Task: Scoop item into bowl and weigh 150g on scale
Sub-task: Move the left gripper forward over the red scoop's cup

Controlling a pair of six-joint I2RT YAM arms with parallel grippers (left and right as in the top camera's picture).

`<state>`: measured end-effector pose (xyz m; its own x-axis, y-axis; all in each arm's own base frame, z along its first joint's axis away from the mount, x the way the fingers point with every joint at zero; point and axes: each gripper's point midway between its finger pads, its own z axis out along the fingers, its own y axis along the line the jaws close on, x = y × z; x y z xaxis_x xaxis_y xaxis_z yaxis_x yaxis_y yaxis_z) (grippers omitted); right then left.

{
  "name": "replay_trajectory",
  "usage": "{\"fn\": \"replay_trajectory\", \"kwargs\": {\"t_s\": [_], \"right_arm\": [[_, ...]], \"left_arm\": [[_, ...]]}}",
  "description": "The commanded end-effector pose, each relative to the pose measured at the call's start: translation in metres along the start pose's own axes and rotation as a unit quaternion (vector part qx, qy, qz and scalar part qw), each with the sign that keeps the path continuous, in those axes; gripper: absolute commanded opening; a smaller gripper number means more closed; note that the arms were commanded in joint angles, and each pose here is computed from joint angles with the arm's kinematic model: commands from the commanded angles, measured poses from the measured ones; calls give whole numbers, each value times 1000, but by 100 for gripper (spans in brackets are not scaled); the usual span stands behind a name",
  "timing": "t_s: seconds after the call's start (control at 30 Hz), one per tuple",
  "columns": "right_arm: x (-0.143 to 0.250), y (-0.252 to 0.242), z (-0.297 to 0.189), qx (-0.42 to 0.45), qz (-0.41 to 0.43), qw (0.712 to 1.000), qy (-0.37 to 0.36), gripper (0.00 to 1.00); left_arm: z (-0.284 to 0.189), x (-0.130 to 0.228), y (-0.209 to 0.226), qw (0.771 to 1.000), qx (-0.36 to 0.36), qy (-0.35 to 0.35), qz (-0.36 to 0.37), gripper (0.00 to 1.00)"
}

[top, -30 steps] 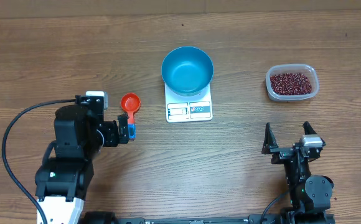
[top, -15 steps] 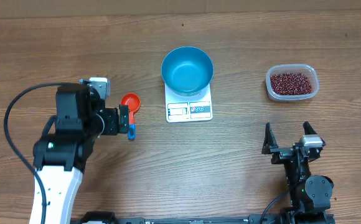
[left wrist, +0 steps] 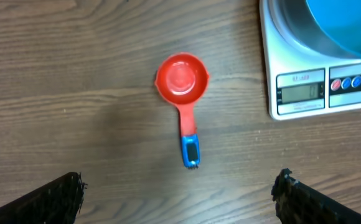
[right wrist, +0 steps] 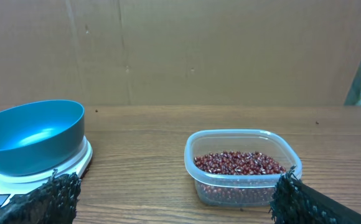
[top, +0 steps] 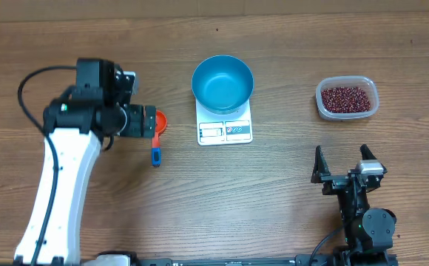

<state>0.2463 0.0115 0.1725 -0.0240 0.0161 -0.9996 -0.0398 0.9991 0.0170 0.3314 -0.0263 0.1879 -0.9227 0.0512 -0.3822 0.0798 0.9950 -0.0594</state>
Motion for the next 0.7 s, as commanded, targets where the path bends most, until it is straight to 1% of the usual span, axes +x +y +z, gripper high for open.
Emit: {"fn": "replay_trajectory", "kwargs": {"t_s": [0.0,0.23,0.67], "right_arm": [[2,1,0,-1,4,1000,-1,100],[2,1,0,-1,4,1000,-1,100],[2,1,0,-1,4,1000,-1,100]], "left_arm": [[5,-14,1,1000,5,15,10,100],[27,-2,2,998,6,67,6,99],[37,1,3,997,6,82,5,99]]}}
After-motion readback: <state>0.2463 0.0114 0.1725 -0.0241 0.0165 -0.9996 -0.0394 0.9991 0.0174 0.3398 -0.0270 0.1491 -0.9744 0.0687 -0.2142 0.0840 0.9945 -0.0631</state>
